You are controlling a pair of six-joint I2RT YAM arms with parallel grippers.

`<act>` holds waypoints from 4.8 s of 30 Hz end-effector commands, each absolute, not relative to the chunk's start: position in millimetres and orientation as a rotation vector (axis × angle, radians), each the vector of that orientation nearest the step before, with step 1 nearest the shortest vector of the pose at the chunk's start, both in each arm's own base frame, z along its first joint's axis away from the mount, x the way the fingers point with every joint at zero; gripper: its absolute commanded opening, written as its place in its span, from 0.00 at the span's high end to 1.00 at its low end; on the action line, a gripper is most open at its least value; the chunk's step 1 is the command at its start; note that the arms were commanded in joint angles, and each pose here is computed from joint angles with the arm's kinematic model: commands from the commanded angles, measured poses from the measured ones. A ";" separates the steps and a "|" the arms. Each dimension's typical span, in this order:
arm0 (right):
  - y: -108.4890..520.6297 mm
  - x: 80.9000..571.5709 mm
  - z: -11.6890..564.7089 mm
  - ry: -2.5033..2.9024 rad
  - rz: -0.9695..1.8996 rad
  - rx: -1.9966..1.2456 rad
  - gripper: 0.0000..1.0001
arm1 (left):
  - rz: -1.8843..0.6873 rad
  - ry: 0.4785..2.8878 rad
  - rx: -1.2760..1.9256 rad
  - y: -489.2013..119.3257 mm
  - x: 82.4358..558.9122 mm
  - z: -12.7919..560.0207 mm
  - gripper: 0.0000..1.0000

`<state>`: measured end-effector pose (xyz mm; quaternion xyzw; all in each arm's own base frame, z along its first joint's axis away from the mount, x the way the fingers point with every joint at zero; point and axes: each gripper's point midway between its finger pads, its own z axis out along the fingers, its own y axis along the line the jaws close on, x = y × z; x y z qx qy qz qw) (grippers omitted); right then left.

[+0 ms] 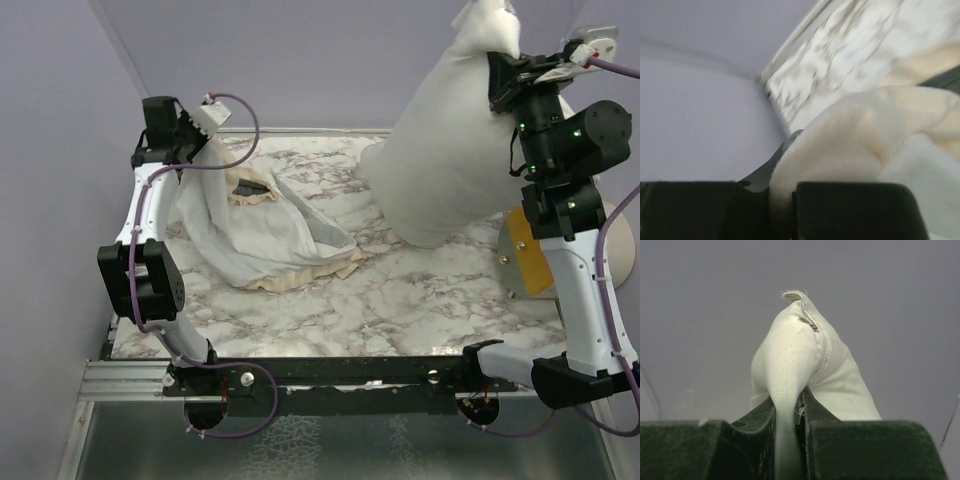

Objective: Remove the pillowcase from the pillow

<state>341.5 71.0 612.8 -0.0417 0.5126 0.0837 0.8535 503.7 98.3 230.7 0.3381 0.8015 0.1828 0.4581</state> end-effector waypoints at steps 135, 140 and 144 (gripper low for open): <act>41.1 385.6 97.5 1.615 0.050 -0.134 0.01 | 0.099 1.708 -0.029 16.7 387.0 74.0 0.01; 40.8 385.8 97.2 1.615 0.049 -0.132 0.01 | 0.099 1.707 -0.030 16.9 387.0 74.1 0.01; 42.9 386.6 96.0 1.621 0.057 -0.143 0.01 | 0.099 1.708 -0.030 16.8 387.0 74.1 0.01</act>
